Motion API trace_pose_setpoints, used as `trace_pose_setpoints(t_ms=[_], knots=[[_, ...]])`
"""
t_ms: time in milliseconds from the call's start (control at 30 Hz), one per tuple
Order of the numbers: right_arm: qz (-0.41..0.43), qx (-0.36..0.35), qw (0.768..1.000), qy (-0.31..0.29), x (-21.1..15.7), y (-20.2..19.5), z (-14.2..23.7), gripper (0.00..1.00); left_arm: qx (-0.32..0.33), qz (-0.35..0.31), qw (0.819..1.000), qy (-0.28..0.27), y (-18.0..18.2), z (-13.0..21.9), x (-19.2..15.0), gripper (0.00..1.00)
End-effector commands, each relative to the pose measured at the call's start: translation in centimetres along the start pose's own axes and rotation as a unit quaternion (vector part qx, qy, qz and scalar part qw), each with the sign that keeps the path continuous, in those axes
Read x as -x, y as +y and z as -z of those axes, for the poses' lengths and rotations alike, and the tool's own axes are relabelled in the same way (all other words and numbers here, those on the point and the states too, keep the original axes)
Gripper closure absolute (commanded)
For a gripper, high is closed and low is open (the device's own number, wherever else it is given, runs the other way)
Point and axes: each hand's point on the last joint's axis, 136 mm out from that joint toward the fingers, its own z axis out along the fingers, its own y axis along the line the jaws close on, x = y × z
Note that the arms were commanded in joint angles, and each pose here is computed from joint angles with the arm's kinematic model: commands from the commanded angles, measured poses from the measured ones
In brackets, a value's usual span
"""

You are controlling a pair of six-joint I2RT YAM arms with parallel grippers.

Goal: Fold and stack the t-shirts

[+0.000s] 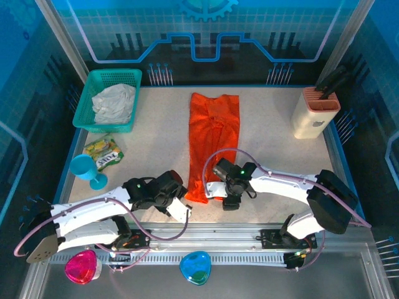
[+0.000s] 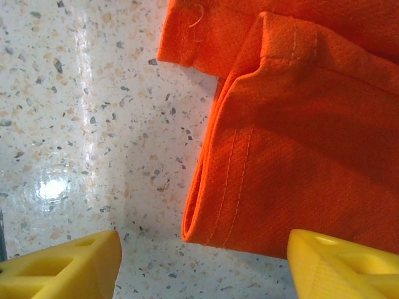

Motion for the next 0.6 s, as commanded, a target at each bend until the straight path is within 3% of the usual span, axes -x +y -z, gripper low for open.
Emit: trace_pose_setpoints(t_ms=[0, 400, 500, 567], knots=[[-0.014, -0.004, 1.000, -0.015, 0.8, -0.4, 0.1, 0.29, -0.006, -0.031, 0.999, -0.028, 0.3, -0.7, 0.8, 0.36], [-0.032, 0.027, 0.999, 0.017, 0.2, 0.0, -3.0, 0.33, -0.042, -0.040, 0.998, -0.038, 2.0, -3.3, 0.9, 0.40], [-0.037, 0.028, 0.998, 0.036, -0.5, -0.2, -3.7, 0.37, -0.044, -0.046, 0.997, -0.043, 2.3, -3.9, 1.1, 0.40], [-0.044, 0.024, 0.998, 0.043, -0.9, -0.5, -3.8, 0.46, -0.050, -0.047, 0.997, -0.041, 2.3, -4.4, 1.0, 0.42]])
